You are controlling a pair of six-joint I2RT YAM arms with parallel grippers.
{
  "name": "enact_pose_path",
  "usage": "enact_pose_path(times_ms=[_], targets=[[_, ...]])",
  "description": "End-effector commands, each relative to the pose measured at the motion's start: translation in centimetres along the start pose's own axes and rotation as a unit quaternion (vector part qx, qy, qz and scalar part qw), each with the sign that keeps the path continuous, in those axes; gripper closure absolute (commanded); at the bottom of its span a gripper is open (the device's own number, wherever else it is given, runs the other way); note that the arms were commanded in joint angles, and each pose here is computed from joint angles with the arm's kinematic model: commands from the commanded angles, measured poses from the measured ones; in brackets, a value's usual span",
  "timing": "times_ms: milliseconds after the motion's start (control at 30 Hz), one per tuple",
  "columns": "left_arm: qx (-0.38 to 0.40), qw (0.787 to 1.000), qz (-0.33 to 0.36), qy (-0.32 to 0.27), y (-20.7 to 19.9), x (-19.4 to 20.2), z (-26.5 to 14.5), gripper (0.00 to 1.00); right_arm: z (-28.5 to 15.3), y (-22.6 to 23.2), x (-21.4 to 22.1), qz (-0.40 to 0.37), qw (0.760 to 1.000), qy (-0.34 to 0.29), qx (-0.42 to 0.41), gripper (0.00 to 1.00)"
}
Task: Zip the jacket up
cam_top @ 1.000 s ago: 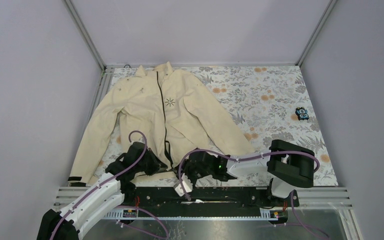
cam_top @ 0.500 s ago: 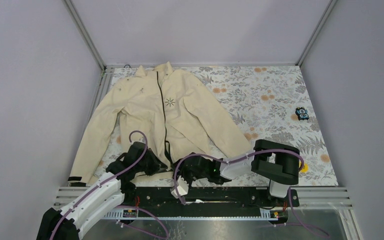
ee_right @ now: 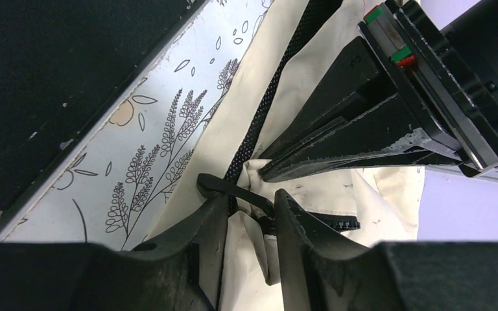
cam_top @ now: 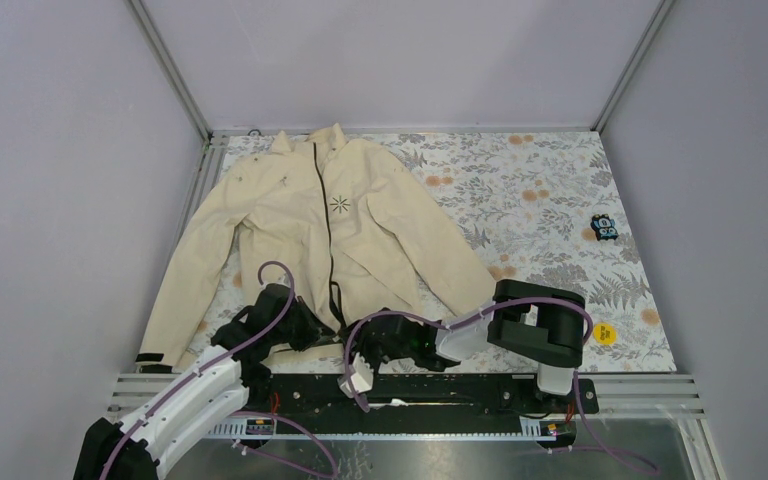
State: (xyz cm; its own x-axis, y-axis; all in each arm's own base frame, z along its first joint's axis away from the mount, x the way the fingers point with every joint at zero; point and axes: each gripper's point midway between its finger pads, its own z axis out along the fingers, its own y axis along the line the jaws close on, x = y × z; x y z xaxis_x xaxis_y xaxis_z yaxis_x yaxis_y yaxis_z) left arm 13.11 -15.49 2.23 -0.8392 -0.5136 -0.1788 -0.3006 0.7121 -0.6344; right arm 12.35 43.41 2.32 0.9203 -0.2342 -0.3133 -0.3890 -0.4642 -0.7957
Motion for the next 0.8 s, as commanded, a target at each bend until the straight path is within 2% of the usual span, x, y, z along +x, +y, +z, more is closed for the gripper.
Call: enact_pose_path(times_ms=[0, 300, 400, 500, 567, 700, 767], targets=[[0.019, 1.0, 0.007, 0.003, -1.0, 0.0, -0.3, 1.0, 0.5, -0.9, -1.5, -0.027, 0.999, -0.03, 0.01, 0.62], [0.017, 1.0, 0.005, 0.005, -0.9, 0.1, -0.3, 1.0, 1.2, -0.4, -1.5, -0.072, 0.997, -0.02, -0.02, 0.61], [0.019, 1.0, 0.005, 0.005, -0.9, 0.1, -0.3, 1.0, 1.5, -0.5, -1.9, -0.088, 0.996, -0.021, -0.02, 0.53], [0.019, 1.0, 0.005, 0.005, -0.9, 0.1, -0.3, 1.0, 1.9, -0.1, -2.2, -0.099, 0.994, -0.022, -0.035, 0.53], [0.02, 1.0, 0.004, 0.005, -1.0, 0.1, -0.3, 1.0, 2.1, 0.3, -2.2, -0.103, 0.993, -0.02, -0.046, 0.6], [0.021, 1.0, 0.004, 0.005, -1.0, 0.2, -0.4, 1.0, 2.2, 0.6, -2.4, -0.103, 0.993, -0.021, -0.054, 0.86], [0.02, 1.0, 0.004, 0.004, -1.0, 0.1, -0.4, 1.0, 2.2, 0.5, -2.5, -0.098, 0.994, -0.022, -0.047, 0.91]])
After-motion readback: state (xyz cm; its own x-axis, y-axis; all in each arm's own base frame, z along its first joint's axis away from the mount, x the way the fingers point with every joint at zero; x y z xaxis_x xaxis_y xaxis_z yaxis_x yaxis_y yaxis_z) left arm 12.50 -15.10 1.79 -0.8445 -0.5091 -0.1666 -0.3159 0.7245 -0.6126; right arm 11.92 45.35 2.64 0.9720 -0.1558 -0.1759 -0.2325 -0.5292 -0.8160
